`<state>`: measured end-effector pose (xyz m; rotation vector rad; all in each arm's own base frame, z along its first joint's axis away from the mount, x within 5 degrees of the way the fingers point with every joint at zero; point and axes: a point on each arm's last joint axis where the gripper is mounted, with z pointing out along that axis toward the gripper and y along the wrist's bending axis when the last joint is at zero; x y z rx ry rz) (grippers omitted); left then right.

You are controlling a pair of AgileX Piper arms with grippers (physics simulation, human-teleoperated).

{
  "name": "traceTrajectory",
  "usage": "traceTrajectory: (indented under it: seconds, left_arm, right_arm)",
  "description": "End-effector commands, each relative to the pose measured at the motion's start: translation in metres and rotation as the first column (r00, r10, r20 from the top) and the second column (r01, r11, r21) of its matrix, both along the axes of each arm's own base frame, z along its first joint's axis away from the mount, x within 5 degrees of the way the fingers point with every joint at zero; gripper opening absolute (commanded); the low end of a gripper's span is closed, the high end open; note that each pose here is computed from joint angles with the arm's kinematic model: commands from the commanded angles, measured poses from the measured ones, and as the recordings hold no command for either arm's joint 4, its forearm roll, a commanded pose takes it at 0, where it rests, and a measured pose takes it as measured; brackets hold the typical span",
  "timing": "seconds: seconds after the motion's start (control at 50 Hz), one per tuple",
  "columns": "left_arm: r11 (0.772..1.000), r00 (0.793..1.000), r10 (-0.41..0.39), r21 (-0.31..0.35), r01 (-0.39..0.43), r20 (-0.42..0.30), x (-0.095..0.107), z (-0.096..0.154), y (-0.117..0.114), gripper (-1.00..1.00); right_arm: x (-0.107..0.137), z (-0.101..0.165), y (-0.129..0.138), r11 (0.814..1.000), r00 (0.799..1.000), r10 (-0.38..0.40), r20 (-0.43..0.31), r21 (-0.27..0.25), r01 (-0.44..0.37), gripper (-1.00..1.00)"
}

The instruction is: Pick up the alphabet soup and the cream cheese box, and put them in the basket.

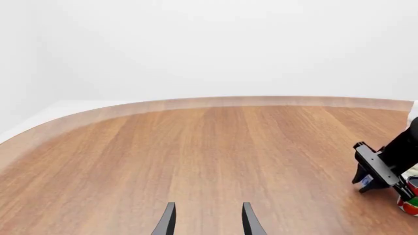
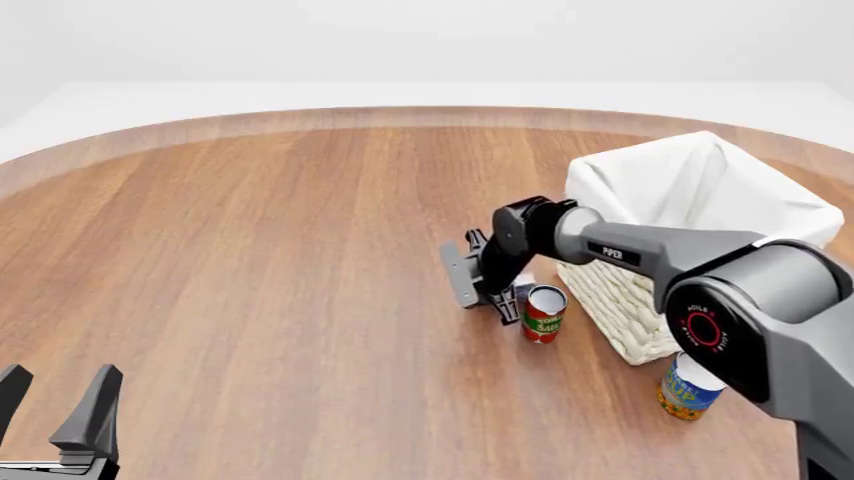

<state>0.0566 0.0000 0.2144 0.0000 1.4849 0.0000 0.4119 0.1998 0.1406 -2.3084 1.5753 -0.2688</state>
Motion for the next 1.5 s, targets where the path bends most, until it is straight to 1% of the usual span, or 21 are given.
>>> traceTrajectory:
  seconds: [0.02, 0.22, 0.56, 0.76, 1.08, 1.18, 1.2, 1.22, 1.4, 1.5]
  left_arm:
    - [1.0, 1.0, 0.0, 0.0, 0.0, 0.0, 0.0, 0.0, 0.0, 1.0]
    - [1.0, 1.0, 0.0, 0.0, 0.0, 0.0, 0.0, 0.0, 0.0, 1.0]
    - [1.0, 1.0, 0.0, 0.0, 0.0, 0.0, 0.0, 0.0, 0.0, 1.0]
    - [1.0, 1.0, 0.0, 0.0, 0.0, 0.0, 0.0, 0.0, 0.0, 1.0]
    - [1.0, 1.0, 0.0, 0.0, 0.0, 0.0, 0.0, 0.0, 0.0, 1.0]
    - [1.0, 1.0, 0.0, 0.0, 0.0, 0.0, 0.0, 0.0, 0.0, 1.0]
    - [1.0, 1.0, 0.0, 0.0, 0.0, 0.0, 0.0, 0.0, 0.0, 1.0]
    - [1.0, 1.0, 0.0, 0.0, 0.0, 0.0, 0.0, 0.0, 0.0, 1.0]
    - [1.0, 1.0, 0.0, 0.0, 0.0, 0.0, 0.0, 0.0, 0.0, 1.0]
    - [1.0, 1.0, 0.0, 0.0, 0.0, 0.0, 0.0, 0.0, 0.0, 1.0]
  right_arm:
    - [-0.001, 0.011, 0.002, 1.0, 1.0, 0.006, 0.027, 0.01, -0.006, -1.0]
    - [-0.001, 0.019, -0.001, 1.0, 0.998, 0.015, 0.053, 0.015, -0.016, -1.0]
    - [-0.01, 0.034, -0.001, 0.999, 0.995, 0.042, 0.091, 0.023, -0.045, -1.0]
    - [-0.014, 0.042, -0.003, 0.998, 0.993, 0.038, 0.116, 0.035, -0.043, -1.0]
    - [-0.023, 0.062, -0.007, 0.997, 0.984, 0.038, 0.177, 0.061, -0.049, -1.0]
    - [-0.023, 0.068, -0.01, 0.997, 0.981, 0.03, 0.192, 0.067, -0.043, -1.0]
    - [-0.019, 0.065, -0.017, 0.997, 0.979, 0.029, 0.199, 0.059, -0.042, -1.0]
    - [-0.023, 0.069, -0.012, 0.997, 0.979, 0.025, 0.2, 0.071, -0.04, -1.0]
    - [-0.029, 0.079, -0.014, 0.996, 0.974, 0.024, 0.227, 0.083, -0.044, -1.0]
    - [-0.035, 0.086, -0.013, 0.994, 0.971, 0.012, 0.24, 0.103, -0.037, -1.0]
